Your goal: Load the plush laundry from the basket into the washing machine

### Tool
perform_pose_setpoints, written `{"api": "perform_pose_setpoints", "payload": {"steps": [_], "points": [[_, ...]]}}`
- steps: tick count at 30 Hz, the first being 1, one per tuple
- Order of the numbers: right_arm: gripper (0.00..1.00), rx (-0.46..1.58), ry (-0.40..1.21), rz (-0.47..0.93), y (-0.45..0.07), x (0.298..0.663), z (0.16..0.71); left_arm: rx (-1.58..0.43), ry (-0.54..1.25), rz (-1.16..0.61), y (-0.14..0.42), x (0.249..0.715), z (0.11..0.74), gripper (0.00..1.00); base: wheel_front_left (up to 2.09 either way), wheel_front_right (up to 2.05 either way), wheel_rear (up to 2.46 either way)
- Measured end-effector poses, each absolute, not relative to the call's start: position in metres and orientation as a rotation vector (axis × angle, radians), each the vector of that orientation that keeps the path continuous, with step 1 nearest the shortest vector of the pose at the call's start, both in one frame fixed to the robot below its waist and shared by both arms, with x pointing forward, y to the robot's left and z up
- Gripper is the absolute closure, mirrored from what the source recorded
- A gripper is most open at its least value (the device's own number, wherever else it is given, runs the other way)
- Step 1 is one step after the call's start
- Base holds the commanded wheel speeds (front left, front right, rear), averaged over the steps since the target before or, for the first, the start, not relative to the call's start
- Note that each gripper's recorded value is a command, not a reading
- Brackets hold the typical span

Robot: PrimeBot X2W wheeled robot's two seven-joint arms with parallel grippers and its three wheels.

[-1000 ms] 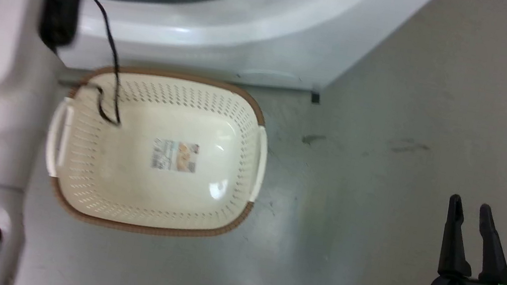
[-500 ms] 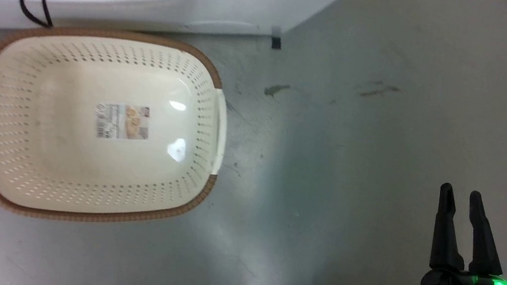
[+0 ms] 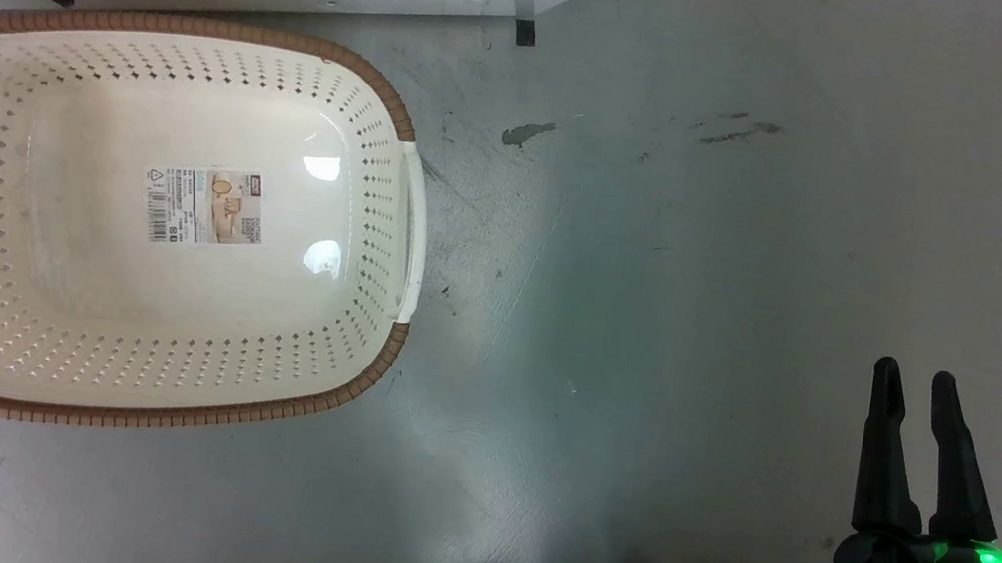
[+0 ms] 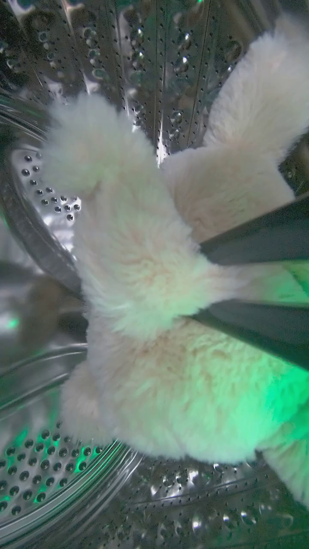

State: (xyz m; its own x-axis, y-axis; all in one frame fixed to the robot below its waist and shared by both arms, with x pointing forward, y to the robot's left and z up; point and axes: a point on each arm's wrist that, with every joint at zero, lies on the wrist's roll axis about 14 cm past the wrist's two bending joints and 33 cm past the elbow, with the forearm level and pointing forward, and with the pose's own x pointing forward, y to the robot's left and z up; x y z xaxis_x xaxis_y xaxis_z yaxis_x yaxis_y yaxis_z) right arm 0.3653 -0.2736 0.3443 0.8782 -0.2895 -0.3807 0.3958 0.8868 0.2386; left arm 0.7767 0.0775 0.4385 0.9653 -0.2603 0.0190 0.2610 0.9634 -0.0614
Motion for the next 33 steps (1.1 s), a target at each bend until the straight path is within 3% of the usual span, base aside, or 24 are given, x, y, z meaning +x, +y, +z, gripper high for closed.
{"api": "perform_pose_setpoints", "payload": {"steps": [1, 3, 18, 33], "points": [[0.0, 0.318, 0.346, -0.363, -0.273, 0.366, 0.344, -0.063, -0.008, -0.263, 0.078, 0.777, 0.437, 0.79, 0.0, 0.0, 0.0], [0.0, 0.319, 0.348, -0.36, -0.272, 0.366, 0.342, -0.064, 0.005, -0.258, 0.08, 0.777, 0.433, 0.0, 0.0, 0.0, 0.0], [0.0, 0.312, 0.29, -0.313, -0.268, 0.386, 0.353, -0.109, -0.088, -0.318, 0.065, 0.756, 0.49, 0.0, 0.0, 0.0, 0.0], [0.0, 0.298, 0.157, -0.215, -0.249, 0.402, 0.402, -0.169, -0.043, -0.312, 0.076, 0.667, 0.509, 0.0, 0.0, 0.0, 0.0]]}}
